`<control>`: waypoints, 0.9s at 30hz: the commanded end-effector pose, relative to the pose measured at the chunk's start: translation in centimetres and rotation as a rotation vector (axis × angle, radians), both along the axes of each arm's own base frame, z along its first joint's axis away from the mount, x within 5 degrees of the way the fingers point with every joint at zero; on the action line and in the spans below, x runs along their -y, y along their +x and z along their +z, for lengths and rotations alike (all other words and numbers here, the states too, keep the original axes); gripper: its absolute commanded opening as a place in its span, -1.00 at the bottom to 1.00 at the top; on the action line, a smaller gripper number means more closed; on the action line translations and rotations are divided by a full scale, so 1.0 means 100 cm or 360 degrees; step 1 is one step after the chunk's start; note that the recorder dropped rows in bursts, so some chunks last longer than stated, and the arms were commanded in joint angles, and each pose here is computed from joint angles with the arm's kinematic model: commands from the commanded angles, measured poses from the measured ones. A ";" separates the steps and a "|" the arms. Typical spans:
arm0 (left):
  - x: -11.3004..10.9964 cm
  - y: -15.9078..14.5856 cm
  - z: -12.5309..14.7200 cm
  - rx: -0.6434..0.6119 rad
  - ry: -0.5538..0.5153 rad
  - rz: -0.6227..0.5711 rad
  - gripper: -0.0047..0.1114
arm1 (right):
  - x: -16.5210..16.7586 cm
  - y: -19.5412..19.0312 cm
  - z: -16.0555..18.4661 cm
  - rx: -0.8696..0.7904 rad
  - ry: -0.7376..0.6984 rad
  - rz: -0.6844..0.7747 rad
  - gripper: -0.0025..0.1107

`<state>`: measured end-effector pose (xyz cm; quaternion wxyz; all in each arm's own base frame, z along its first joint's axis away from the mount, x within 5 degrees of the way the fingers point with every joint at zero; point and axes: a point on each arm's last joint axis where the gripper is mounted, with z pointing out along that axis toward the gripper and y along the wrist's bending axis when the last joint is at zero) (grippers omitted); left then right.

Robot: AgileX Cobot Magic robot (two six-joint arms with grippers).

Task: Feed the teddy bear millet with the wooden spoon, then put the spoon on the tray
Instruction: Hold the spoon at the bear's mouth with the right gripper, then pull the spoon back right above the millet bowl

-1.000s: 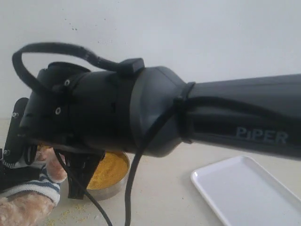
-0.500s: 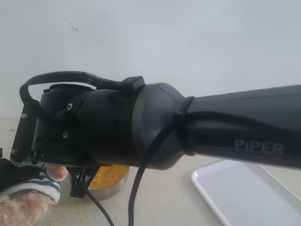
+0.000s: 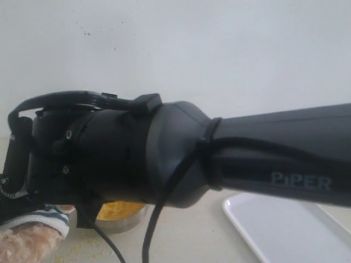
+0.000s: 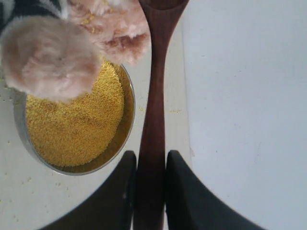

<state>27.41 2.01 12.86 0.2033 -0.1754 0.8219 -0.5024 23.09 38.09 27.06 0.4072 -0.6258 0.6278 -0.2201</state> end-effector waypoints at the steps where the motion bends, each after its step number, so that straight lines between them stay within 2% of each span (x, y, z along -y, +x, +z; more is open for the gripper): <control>1: 0.000 0.002 0.005 0.0047 -0.0039 -0.0006 -0.85 | -0.004 -0.005 0.007 0.0101 0.0025 0.0032 -0.96; 5: 0.000 0.002 0.005 0.0047 -0.0039 -0.0006 -0.85 | -0.004 -0.006 0.007 0.0114 0.0006 0.0021 -0.96; 12: 0.000 0.002 0.005 0.0049 -0.0044 -0.0009 -0.85 | -0.008 -0.012 0.017 0.0323 -0.0035 0.0030 -0.96; 22: 0.000 0.002 0.005 0.0052 -0.0052 -0.0009 -0.85 | -0.004 -0.014 0.015 0.0272 0.0016 -0.0100 -0.96; 27: 0.000 0.002 0.006 0.0054 -0.0056 -0.0011 -0.85 | 0.009 0.000 0.018 0.0323 -0.0039 -0.0214 -0.96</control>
